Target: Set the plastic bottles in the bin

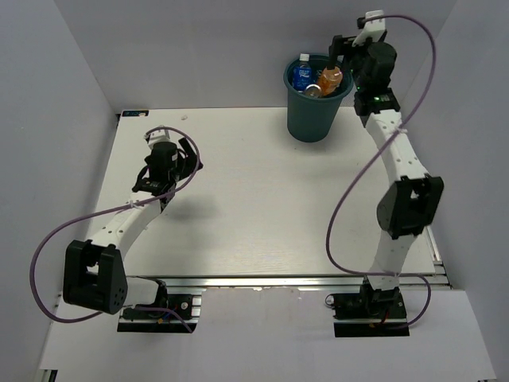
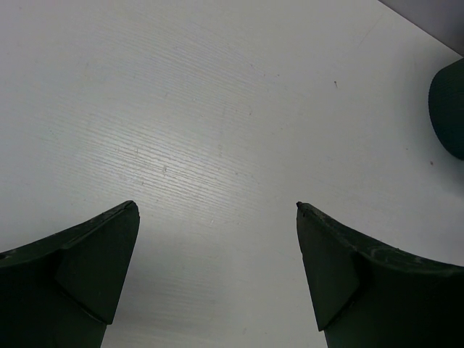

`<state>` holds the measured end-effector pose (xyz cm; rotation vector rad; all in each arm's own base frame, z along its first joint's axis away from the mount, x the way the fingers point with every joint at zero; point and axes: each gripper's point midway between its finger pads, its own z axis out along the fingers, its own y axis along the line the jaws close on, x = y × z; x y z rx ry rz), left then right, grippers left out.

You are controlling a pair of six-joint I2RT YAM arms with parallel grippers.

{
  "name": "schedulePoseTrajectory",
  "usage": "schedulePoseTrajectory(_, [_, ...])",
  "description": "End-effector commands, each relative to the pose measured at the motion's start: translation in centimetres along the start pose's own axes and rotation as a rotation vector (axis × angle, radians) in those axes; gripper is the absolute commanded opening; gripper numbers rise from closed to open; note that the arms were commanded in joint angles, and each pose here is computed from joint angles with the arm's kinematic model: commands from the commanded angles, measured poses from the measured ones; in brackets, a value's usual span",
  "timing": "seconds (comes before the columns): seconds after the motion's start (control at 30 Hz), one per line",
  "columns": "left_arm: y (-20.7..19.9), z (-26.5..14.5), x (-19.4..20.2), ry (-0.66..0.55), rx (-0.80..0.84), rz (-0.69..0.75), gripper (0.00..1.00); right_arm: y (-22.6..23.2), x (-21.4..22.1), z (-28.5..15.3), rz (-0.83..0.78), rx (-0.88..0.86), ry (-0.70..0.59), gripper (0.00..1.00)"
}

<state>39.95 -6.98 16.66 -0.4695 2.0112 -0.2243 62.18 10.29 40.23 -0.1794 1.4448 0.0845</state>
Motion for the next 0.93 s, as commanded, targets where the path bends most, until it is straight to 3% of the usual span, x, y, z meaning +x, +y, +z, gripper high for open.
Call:
schedulePoseTrajectory(0.0, [-1.4,-1.8,-2.8,-0.058,0.054,-0.033,0.98,-1.0,-8.2,-5.2,0.037,0.036,-0.106,0.89])
schedulePoseTrajectory(0.03, [-1.4,-2.1,-2.9,-0.063,0.056,-0.043,0.98,-1.6,-10.2,-7.8,0.091,0.062,-0.116,0.89])
schedulePoseTrajectory(0.07, [-1.4,-2.3,-2.8,-0.063,0.056,-0.048,0.98,-1.9,-6.4,-8.7,0.118,0.101,-0.033,0.89])
schedulePoseTrajectory(0.1, [-1.2,-2.5,-2.8,-0.064,0.055,-0.052,0.98,-2.2,-5.3,-10.1,0.142,0.122,-0.008,0.89])
schedulePoseTrajectory(0.13, [-1.3,-2.7,-2.8,-0.065,0.059,-0.055,0.98,-2.6,-7.8,-13.2,0.193,0.145,-0.066,0.89])
schedulePoseTrajectory(0.17, [-1.2,-3.1,-2.9,-0.073,0.063,-0.059,0.98,-2.6,-1.4,-14.7,0.206,0.183,0.049,0.89])
schedulePoseTrajectory(0.2, [-1.1,-3.3,-2.8,-0.073,0.063,-0.059,0.98,-2.7,0.0,-16.5,0.224,0.199,0.058,0.89])
schedulePoseTrajectory(0.23, [-1.0,-3.5,-3.0,-0.081,0.064,-0.066,0.98,-3.0,-1.6,-19.3,0.257,0.217,-0.015,0.89])
schedulePoseTrajectory(0.27, [-1.1,-3.7,-3.0,-0.085,0.069,-0.069,0.98,-3.3,0.3,-20.8,0.318,0.257,-0.005,0.89])
schedulePoseTrajectory(0.3, [-1.0,-4.2,-3.0,-0.098,0.076,-0.076,0.98,-3.0,6.6,-23.0,0.336,0.287,0.095,0.89])
schedulePoseTrajectory(0.33, [-0.9,-4.4,-3.2,-0.107,0.078,-0.086,0.98,-3.0,6.2,-25.0,0.373,0.294,0.054,0.89])
schedulePoseTrajectory(0.37, [-0.9,-4.5,-3.1,-0.111,0.081,-0.089,0.98,-2.7,8.0,-26.2,0.409,0.299,0.073,0.89])
schedulePoseTrajectory(0.4, [-0.9,-5.0,-3.5,-0.128,0.087,-0.098,0.98,-2.3,12.5,-28.0,0.405,0.309,0.151,0.89])
schedulePoseTrajectory(0.43, [-0.5,-5.0,-3.1,-0.125,0.078,-0.103,0.98,-2.4,12.9,-29.2,0.407,0.315,0.132,0.89])
schedulePoseTrajectory(0.53, [-0.1,-5.3,-2.6,-0.139,0.084,-0.116,0.98,-3.5,14.4,-30.9,0.352,0.363,0.098,0.89])
schedulePoseTrajectory(0.67, [-0.4,-5.6,-2.7,-0.14,0.101,-0.118,0.98,-4.4,14.3,-31.4,0.333,0.424,0.157,0.89])
schedulePoseTrajectory(0.9, [0.8,-6.0,-3.2,-0.17,0.044,-0.117,0.98,-3.3,15.0,-30.5,0.316,0.355,0.176,0.89])
